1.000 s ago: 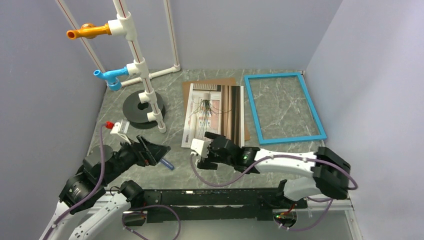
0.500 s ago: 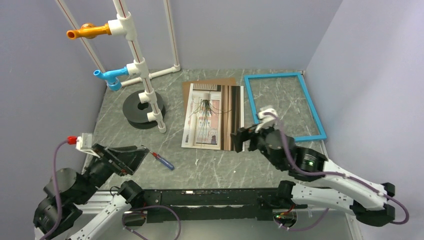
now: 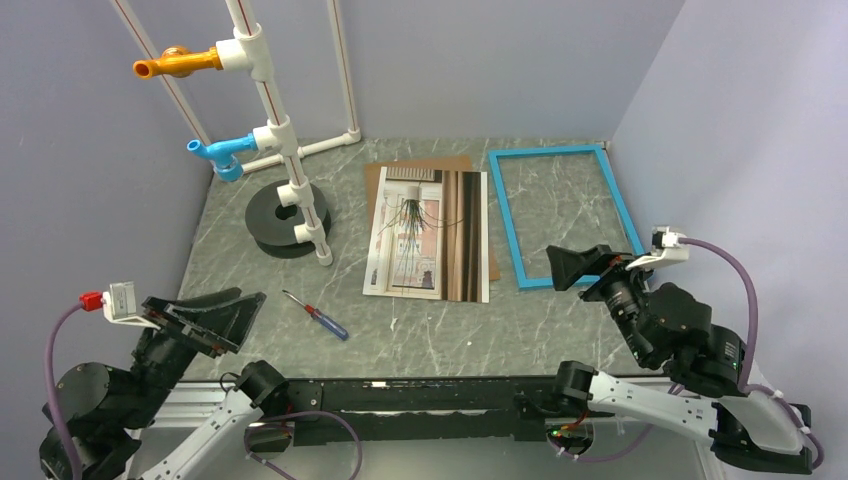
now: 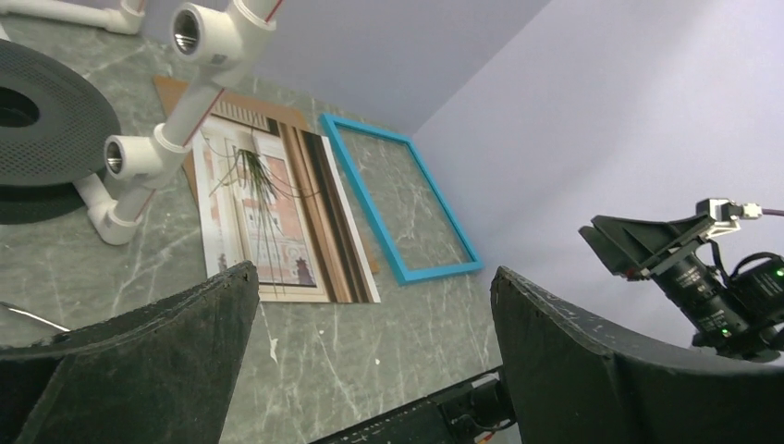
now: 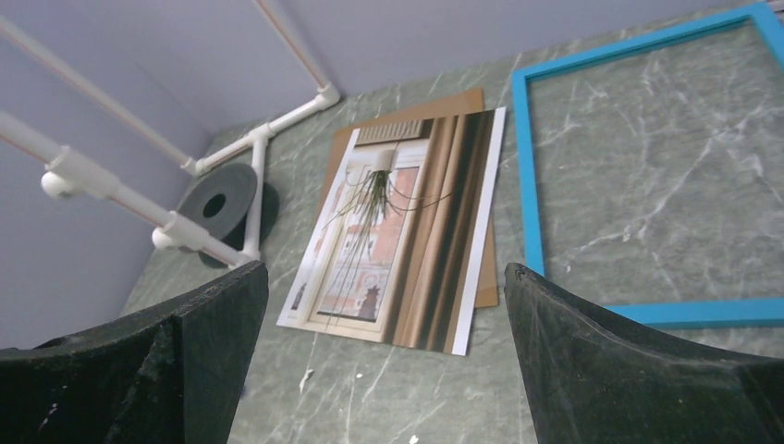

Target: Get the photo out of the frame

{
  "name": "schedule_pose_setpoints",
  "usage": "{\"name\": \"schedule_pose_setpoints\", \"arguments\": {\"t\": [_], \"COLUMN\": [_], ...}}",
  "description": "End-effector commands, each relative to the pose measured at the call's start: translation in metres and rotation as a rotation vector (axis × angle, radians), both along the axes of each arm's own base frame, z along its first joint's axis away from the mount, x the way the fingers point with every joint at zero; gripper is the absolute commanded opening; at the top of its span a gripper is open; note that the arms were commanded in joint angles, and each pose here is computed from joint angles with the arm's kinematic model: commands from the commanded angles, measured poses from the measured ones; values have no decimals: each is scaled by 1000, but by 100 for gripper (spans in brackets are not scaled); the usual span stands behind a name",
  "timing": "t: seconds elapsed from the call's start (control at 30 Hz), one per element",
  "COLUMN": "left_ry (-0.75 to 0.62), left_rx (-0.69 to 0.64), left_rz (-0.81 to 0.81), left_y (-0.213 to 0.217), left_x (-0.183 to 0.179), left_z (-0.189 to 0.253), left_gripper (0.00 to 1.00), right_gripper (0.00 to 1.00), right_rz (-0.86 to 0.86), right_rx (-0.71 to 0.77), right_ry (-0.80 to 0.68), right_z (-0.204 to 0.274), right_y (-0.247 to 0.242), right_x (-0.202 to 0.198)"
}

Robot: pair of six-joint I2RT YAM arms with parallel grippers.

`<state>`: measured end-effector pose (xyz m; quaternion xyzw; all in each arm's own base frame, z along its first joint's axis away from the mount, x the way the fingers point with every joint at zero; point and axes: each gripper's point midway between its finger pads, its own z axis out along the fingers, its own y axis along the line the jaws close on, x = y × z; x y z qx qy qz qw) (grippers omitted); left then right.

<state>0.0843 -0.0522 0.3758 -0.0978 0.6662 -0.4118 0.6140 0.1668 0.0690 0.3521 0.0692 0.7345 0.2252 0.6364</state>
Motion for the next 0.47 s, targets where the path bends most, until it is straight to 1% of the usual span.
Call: {"name": "schedule_pose_setpoints", "arguments": {"t": [0.0,0.17,0.33,0.43], "left_ry": [-95,-101,-84,-70], "left_rx": [2,30,43,42], "left_rz": [68,95,106,112], "left_y": [18,22,22,21], "left_x": [-2,1,5,8], "left_z": [17,20,14,8], "left_gripper": [99,99,99,99], "right_gripper": [100,100,100,100], "right_rz": [-75,-63,-32,-80], "right_rx": [-40,-54,-32,-56], "right_ry": [-19,-45,-110,-103], "right_z": [2,6,12,6], "right_y": [-20,-16,-10,-14], "right_x": [2,4,5,10]}}
